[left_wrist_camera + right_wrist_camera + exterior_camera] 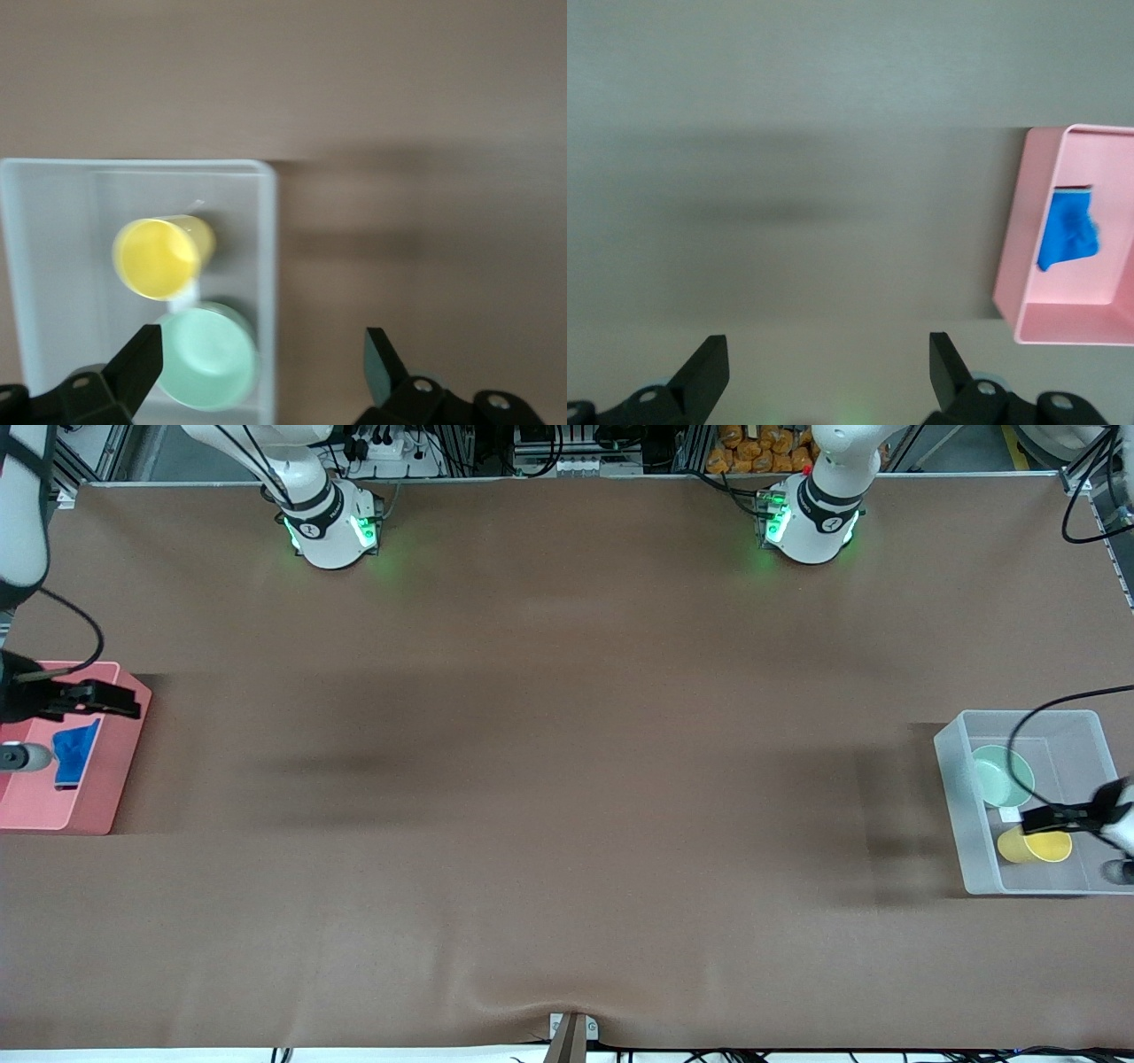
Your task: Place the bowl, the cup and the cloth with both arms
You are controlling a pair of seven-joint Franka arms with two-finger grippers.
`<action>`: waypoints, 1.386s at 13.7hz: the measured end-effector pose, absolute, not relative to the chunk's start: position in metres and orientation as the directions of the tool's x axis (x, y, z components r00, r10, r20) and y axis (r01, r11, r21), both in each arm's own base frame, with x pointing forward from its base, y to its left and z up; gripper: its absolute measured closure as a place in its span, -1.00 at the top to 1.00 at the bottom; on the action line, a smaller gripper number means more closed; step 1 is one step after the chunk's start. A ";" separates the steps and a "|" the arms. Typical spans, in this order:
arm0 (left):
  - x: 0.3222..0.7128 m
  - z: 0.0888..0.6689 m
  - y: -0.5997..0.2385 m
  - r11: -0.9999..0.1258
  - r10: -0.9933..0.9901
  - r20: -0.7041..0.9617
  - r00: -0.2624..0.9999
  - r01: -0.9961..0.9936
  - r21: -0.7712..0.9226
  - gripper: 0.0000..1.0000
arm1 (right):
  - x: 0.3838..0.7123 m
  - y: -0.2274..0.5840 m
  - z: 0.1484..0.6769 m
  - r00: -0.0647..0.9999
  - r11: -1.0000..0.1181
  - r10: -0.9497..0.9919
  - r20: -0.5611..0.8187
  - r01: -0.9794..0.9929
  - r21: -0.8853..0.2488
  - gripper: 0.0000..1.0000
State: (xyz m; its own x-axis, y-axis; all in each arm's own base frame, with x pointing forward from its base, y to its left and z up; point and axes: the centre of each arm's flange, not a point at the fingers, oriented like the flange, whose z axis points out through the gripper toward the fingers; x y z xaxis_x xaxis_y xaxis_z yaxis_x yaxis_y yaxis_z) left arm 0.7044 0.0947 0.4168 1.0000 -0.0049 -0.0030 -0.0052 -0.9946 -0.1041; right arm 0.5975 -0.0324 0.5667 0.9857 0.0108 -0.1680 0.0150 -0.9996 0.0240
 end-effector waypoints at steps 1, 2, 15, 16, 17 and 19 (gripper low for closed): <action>0.705 0.424 0.063 -0.994 -0.014 -0.003 1.000 -0.014 -0.107 1.00 | 0.588 -0.024 0.574 0.987 -1.000 -0.016 -0.160 -0.018 -0.007 1.00; 0.706 0.428 0.040 -0.995 -0.019 -0.001 1.000 -0.019 -0.098 1.00 | 0.578 -0.022 0.581 0.988 -0.999 -0.040 -0.150 -0.045 -0.027 1.00; 0.651 0.553 0.006 -0.996 0.033 -0.006 0.999 0.032 -0.079 1.00 | 0.510 -0.050 0.630 0.962 -0.964 -0.263 -0.074 -0.266 -0.024 1.00; 0.637 0.572 0.006 -0.997 0.028 -0.015 0.999 0.027 -0.071 1.00 | 0.510 -0.048 0.631 0.964 -0.966 -0.255 -0.073 -0.257 -0.022 1.00; 0.624 0.588 0.005 -0.998 0.020 -0.028 0.999 0.018 -0.065 1.00 | 0.510 -0.048 0.632 0.968 -0.969 -0.242 -0.071 -0.244 -0.022 1.00; 0.601 0.614 0.003 -0.998 -0.007 -0.038 0.999 -0.010 -0.057 1.00 | 0.510 -0.051 0.633 0.971 -0.973 -0.230 -0.069 -0.232 -0.021 1.00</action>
